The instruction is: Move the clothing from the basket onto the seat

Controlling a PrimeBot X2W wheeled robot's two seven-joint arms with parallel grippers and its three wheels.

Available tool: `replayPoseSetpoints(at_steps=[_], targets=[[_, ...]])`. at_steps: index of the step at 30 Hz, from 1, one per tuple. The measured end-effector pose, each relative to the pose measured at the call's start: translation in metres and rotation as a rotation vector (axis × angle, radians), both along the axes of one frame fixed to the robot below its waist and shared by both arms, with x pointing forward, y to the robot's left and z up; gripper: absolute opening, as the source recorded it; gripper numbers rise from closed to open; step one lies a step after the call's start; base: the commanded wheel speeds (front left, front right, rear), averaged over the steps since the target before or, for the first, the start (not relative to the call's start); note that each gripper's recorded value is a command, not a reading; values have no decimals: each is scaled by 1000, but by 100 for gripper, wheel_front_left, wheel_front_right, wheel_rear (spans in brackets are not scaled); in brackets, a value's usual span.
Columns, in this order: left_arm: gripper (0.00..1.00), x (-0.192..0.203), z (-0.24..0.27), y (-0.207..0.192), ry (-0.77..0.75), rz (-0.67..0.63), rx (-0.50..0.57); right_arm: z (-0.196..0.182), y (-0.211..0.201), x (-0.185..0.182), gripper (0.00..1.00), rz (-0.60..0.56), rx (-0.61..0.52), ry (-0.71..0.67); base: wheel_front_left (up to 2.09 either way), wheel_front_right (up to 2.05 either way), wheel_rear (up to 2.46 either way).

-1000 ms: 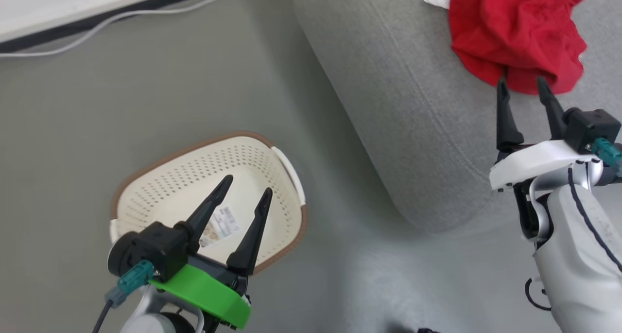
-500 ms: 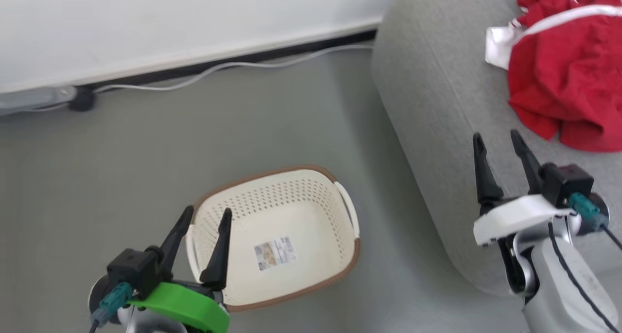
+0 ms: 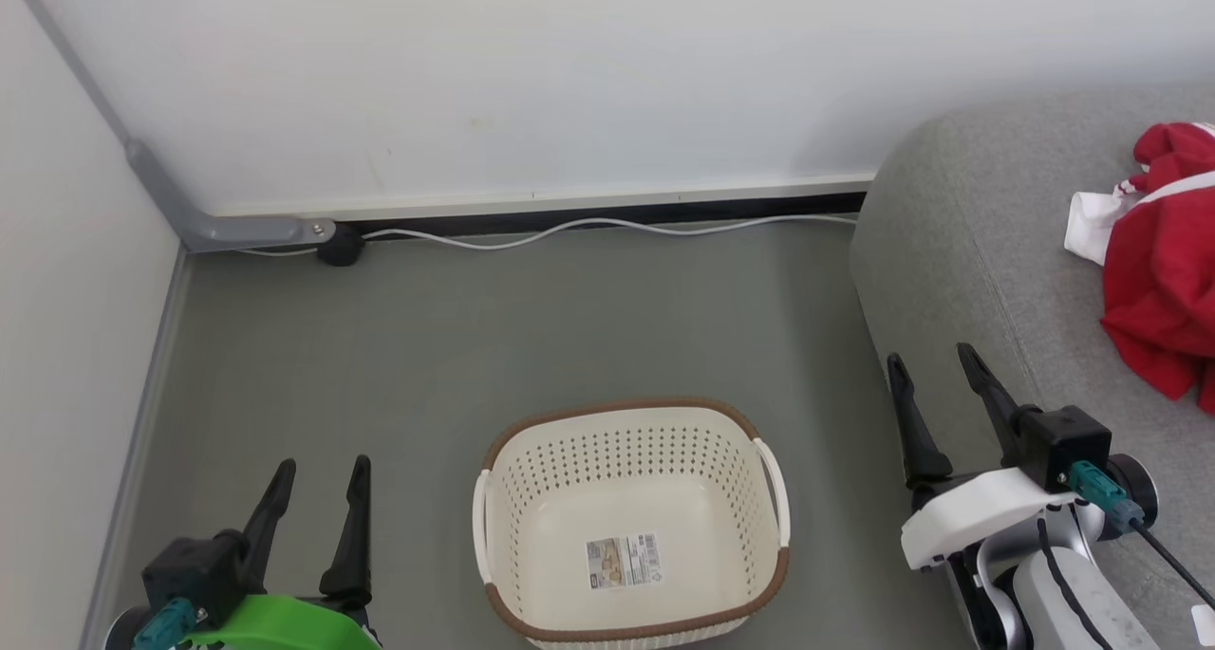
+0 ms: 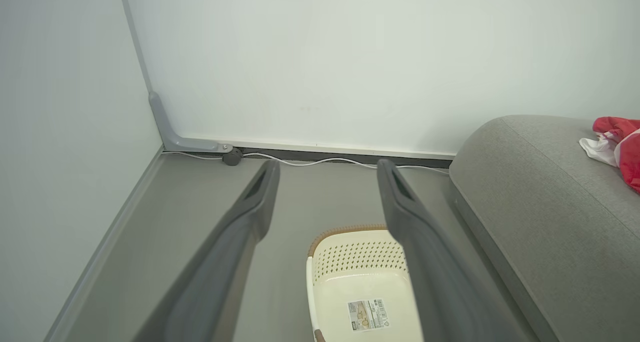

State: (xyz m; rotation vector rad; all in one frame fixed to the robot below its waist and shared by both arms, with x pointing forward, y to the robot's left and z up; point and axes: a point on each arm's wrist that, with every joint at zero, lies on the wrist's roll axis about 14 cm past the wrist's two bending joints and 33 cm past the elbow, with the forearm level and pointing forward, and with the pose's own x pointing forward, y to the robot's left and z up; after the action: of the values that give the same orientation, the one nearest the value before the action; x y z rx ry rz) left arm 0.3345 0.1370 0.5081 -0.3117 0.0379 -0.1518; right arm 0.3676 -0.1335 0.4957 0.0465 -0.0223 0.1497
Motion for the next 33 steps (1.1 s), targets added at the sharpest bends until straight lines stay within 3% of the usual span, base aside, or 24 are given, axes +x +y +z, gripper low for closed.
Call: replayPoseSetpoints(at_steps=[6,7,12,17,33], targets=[[100,-11,8,20,-34,68,7,10,14,-6,100,35,7,-29,0,0,0],[0,-11,7,21,-29,72,7,9,16,-7,0,38,8,-26,0,0,0],[0,-17,-13,12,35,66,-12,-19,18,-20,0,36,14,61,0,0,0],[0,-17,-15,12,50,73,-50,-23,13,-20,0,18,44,82,0,0,0],[0,-14,-24,18,124,109,-250,-34,-9,-16,0,-81,301,190,0,0,0]])
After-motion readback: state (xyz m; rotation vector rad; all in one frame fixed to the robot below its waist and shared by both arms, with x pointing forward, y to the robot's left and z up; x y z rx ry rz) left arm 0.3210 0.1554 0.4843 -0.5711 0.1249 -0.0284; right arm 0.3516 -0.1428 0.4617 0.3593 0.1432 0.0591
